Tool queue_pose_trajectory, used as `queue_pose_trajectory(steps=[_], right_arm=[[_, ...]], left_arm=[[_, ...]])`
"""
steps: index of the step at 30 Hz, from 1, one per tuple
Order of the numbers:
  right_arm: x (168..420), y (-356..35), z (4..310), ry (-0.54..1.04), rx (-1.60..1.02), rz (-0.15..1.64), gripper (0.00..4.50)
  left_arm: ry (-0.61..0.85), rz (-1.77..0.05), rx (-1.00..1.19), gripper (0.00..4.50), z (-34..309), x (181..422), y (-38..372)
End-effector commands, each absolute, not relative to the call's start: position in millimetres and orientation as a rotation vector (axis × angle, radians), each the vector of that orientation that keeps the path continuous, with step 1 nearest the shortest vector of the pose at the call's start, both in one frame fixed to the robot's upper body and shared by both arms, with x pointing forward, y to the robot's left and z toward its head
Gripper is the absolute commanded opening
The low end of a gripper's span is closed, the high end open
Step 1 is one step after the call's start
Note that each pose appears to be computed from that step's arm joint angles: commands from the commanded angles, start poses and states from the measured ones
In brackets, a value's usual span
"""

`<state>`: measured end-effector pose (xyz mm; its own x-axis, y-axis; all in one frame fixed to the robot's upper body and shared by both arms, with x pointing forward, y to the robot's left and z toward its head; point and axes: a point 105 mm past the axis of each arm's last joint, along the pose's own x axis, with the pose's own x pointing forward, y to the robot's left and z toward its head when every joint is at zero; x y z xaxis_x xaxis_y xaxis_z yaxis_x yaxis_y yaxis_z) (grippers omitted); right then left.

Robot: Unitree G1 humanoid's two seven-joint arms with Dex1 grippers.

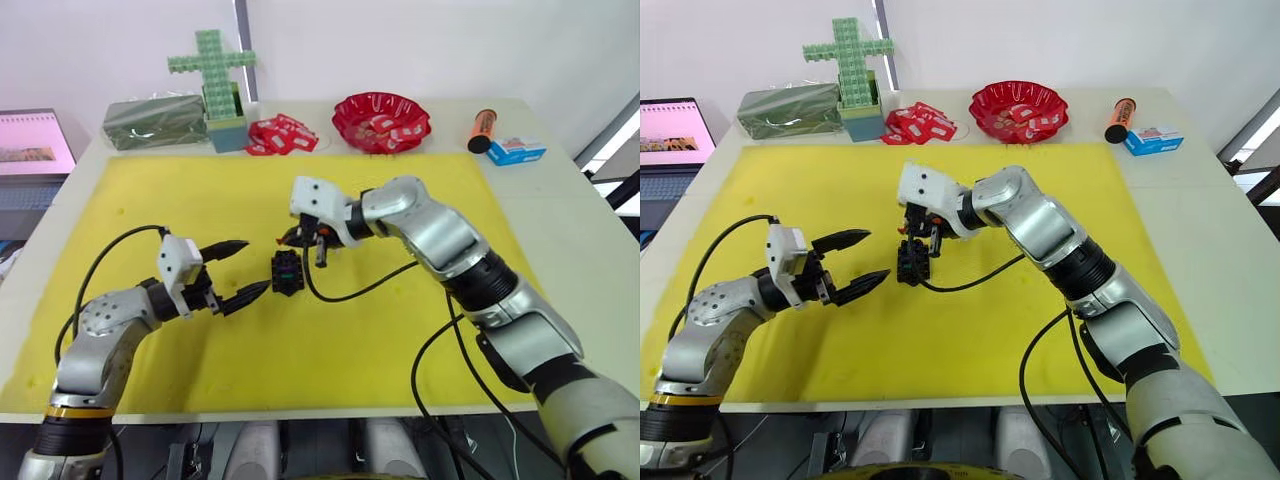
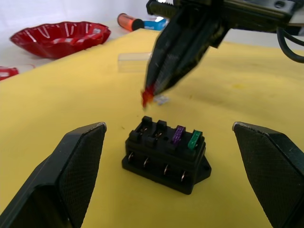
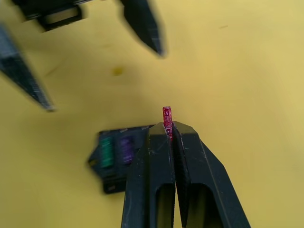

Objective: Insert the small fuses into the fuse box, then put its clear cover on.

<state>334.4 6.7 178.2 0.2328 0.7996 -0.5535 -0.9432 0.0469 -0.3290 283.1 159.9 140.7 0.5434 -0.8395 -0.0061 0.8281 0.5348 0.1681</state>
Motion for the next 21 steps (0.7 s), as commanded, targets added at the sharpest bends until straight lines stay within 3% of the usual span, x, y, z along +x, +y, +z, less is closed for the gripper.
queue_pose_trajectory(steps=[1, 21], right_arm=[[327, 8, 185, 0.214, -0.752, 1.378, 0.03], [336, 16, 178, 0.192, -0.770, 1.376, 0.03]], left_arm=[[-0.106, -1.004, 0.169, 4.50, 147, 287, 157], [-0.074, -1.028, 0.186, 4.50, 142, 293, 160]])
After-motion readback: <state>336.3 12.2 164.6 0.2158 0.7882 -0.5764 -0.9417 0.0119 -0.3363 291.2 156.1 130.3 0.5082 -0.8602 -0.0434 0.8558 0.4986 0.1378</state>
